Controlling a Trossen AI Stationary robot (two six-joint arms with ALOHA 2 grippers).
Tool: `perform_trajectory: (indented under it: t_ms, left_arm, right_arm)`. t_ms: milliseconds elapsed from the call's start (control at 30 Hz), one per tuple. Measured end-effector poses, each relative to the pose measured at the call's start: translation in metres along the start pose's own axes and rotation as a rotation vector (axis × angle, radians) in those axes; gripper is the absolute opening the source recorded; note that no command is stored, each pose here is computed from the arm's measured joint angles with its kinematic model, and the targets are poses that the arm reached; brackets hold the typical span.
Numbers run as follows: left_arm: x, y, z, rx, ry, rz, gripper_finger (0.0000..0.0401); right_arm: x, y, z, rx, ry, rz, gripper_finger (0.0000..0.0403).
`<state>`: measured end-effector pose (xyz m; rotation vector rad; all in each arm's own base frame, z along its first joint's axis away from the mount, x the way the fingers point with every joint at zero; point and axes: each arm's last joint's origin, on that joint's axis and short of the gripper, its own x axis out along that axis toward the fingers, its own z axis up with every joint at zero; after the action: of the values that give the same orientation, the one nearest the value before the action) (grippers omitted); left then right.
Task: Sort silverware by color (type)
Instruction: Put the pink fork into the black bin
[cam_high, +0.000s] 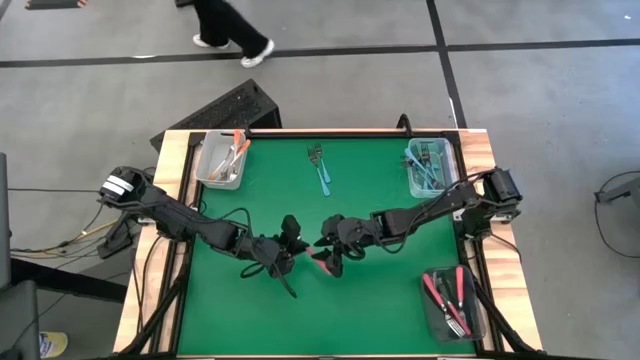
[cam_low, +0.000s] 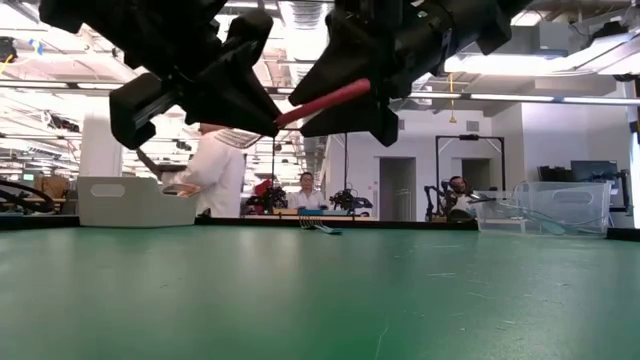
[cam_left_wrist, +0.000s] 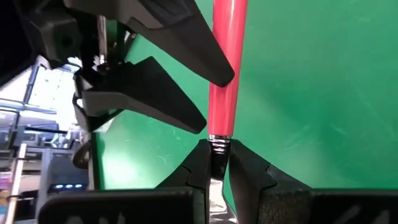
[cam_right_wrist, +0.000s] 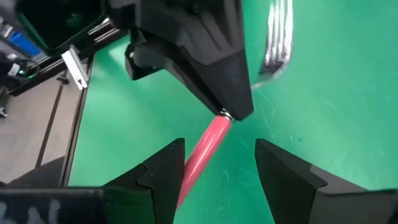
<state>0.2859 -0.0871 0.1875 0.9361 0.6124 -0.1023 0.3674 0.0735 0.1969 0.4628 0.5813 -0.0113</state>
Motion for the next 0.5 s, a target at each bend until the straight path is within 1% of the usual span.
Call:
perform_trajectory:
  t_ms: [200, 400, 500]
  left_arm:
    - [0.0004, 0.0018, 0.0005, 0.028, -0.008, 0.012, 0.0022]
    - [0.0004, 0.0021, 0.0010, 0.043, -0.011, 0.015, 0.0022]
    - [0.0007, 0.0032, 0.0006, 0.039, -0.012, 0.018, 0.0022]
  right_arm:
    - [0.0002, -0.0047, 0.0007, 0.025, 0.020, -0.006, 0.0207]
    - [0.0007, -0.0081, 0.0017, 0.032, 0.038, 0.020, 0.0197]
    - [0.0008, -0.0081, 0.0022, 0.033, 0.038, 0.029, 0.0179]
